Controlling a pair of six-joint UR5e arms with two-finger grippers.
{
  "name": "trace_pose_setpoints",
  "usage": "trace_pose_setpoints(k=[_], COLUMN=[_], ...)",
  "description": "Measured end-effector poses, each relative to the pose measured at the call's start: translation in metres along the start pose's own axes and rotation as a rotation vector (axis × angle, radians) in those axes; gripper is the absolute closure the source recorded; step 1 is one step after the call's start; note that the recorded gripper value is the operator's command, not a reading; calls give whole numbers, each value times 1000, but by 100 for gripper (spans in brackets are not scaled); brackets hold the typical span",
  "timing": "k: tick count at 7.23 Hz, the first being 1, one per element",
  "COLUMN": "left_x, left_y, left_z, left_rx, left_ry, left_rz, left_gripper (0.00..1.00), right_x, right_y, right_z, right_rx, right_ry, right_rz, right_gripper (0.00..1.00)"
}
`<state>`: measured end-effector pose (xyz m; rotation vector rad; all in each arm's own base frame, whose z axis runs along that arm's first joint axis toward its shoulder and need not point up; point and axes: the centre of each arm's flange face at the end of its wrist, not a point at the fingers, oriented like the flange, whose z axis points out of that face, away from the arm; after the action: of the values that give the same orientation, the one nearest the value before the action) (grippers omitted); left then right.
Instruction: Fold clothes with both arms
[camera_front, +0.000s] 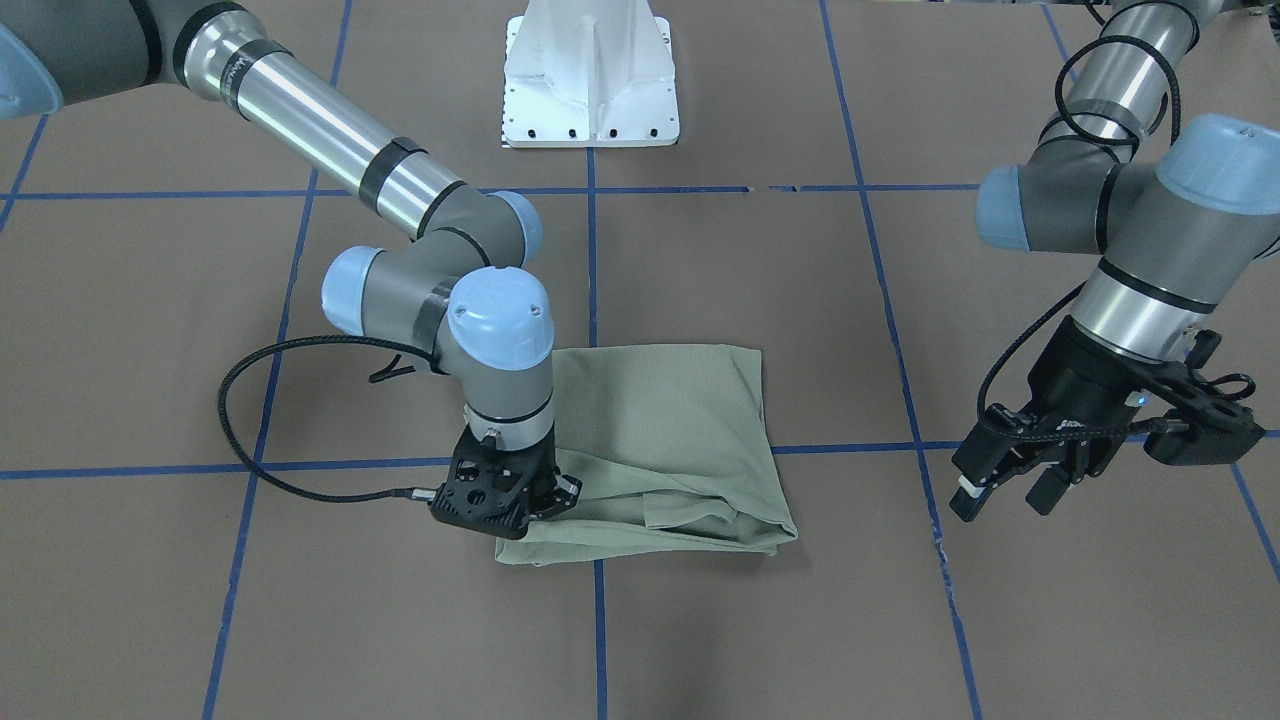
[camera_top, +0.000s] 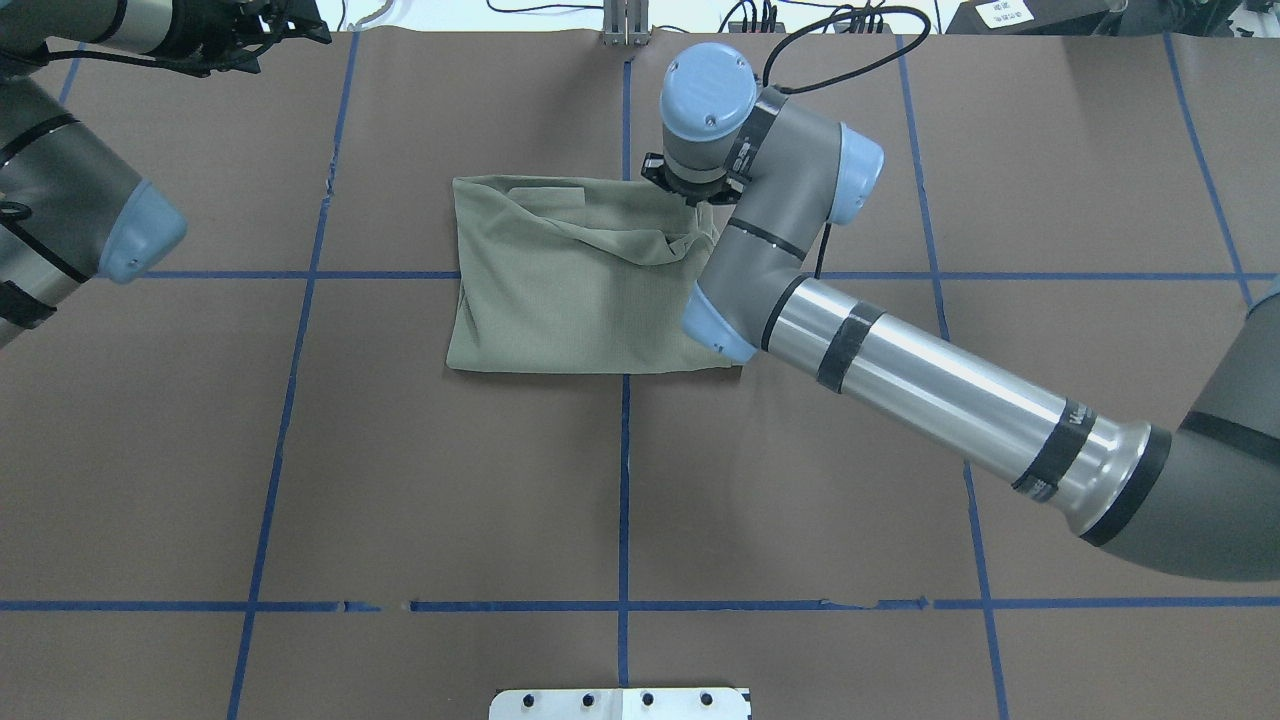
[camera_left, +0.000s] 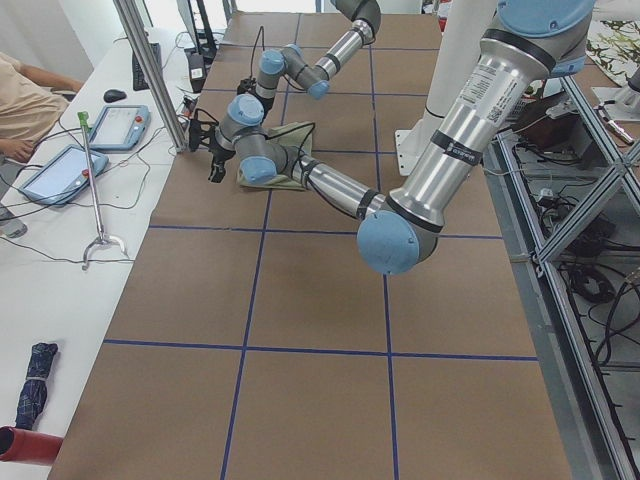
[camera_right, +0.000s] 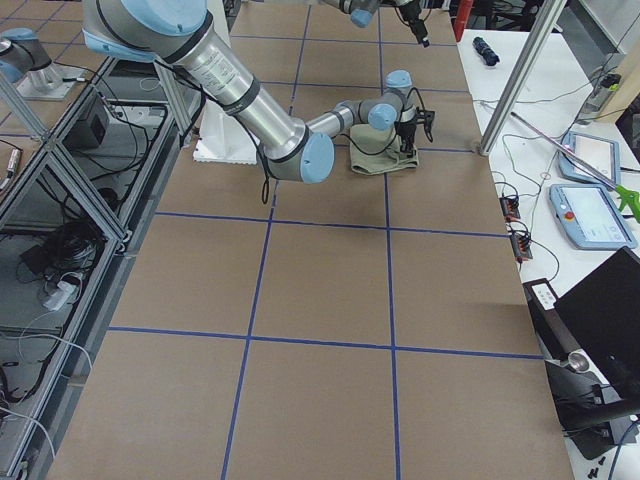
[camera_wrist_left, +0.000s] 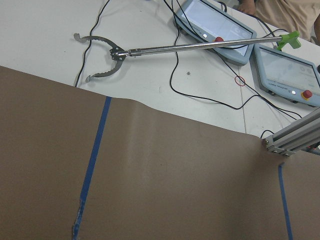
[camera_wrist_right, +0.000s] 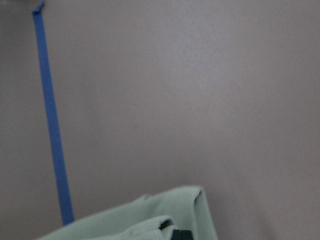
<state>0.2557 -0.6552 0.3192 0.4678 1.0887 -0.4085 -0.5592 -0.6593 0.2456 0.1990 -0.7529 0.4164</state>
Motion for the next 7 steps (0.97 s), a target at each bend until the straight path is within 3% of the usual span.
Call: trace_pose_setpoints(k=[2,3,5,7], left_x=[0,0,0,0], left_y=[0,0,0,0], left_z=[-2,-3,-4,-4], left_rx=[2,4,3,3], left_ry=[2,4,5,5], left_rz=[1,1,3,4], left_gripper=[0,0,0,0], right_x=[-12,-27,-42,-38], right_y=[-39,-30,30,93], right_z=[-25,-36,-40,-35], right_rx=[2,-21,-76,-125], right_ry=[-21,-47,-91,-94], right_rz=[6,16,15,-4], right_gripper=[100,100,100,100])
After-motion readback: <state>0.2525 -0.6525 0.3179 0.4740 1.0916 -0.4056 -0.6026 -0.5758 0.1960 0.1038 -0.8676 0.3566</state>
